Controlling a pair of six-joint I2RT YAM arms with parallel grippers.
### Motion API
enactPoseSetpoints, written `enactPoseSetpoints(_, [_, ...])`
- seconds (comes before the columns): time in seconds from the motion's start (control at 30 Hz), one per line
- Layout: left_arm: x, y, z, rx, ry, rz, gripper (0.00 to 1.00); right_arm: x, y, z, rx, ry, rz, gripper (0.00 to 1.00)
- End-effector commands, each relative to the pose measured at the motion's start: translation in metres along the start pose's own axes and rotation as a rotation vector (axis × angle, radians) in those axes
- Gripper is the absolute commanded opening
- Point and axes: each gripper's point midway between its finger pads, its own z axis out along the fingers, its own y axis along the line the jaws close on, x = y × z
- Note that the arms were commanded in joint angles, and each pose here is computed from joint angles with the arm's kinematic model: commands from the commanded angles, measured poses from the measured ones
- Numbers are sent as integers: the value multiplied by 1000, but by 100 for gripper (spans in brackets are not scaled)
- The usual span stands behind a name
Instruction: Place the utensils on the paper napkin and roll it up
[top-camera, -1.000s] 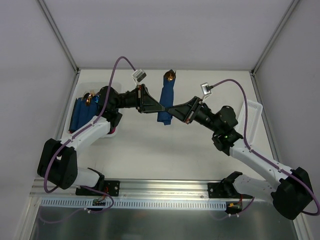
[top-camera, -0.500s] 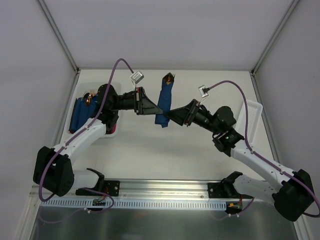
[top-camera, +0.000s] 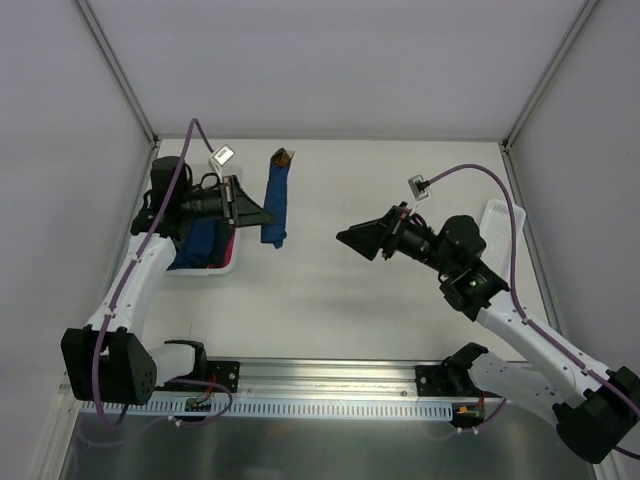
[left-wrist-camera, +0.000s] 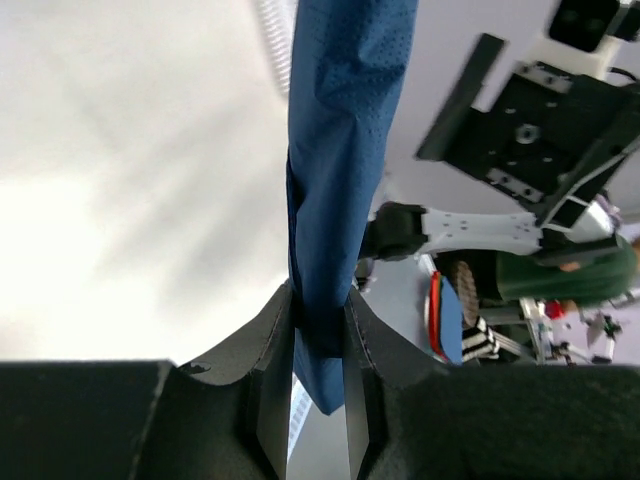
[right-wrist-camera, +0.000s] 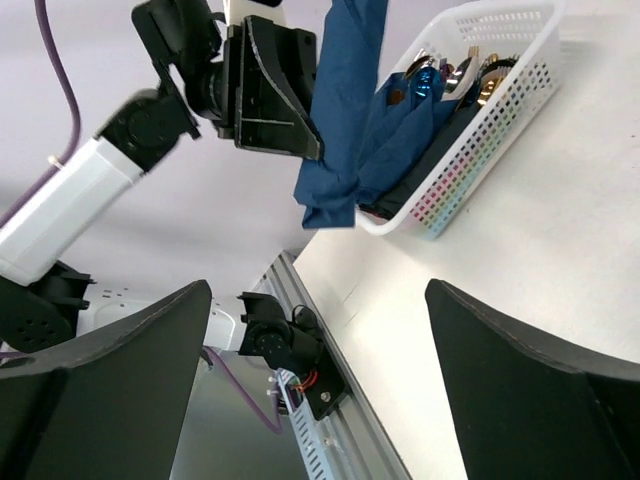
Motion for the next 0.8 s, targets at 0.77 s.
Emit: enactPoseSetpoints(0.77, [1, 130, -124, -394, 31, -298, 0, 14, -22, -6, 86, 53, -23, 99])
